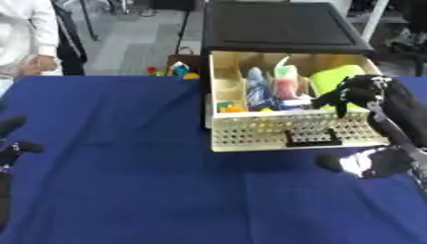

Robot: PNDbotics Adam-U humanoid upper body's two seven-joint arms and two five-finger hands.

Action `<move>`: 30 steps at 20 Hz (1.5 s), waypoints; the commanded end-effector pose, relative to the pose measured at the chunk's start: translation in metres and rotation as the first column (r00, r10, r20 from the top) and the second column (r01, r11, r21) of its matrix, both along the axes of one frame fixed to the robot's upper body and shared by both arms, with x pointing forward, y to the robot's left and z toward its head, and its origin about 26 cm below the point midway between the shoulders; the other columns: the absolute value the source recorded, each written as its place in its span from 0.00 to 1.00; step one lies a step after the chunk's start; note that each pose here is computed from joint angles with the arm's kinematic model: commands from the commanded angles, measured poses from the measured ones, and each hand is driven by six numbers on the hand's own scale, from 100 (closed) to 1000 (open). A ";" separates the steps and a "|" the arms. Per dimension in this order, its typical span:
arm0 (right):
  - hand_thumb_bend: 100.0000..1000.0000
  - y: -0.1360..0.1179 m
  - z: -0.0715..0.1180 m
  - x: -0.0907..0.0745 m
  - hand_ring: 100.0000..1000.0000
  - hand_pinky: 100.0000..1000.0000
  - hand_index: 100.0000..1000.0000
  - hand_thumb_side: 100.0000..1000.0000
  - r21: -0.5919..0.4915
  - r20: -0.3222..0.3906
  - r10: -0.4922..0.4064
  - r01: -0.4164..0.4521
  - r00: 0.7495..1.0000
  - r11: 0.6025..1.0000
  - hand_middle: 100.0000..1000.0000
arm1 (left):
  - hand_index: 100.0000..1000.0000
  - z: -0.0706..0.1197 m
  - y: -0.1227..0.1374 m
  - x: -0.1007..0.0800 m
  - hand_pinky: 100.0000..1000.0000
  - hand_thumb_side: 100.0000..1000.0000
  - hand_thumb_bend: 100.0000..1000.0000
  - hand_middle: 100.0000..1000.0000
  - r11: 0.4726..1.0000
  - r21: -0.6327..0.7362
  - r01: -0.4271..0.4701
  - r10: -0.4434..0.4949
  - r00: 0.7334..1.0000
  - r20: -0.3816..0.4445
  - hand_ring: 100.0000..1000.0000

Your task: Pick up objects from table and place into drawer.

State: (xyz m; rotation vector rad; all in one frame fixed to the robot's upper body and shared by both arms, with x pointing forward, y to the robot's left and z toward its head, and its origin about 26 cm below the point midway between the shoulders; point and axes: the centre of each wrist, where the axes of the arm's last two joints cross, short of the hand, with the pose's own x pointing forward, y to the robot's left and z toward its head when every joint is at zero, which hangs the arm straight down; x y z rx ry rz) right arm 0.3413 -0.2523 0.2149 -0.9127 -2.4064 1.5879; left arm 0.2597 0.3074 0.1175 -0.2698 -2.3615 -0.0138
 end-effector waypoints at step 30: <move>0.64 -0.003 -0.020 0.003 0.35 0.26 0.66 1.00 -0.302 0.031 -0.057 0.063 0.998 0.951 0.27 | 0.81 0.004 -0.006 0.002 0.50 1.00 0.01 0.83 1.000 -0.009 0.011 -0.011 1.000 -0.001 0.78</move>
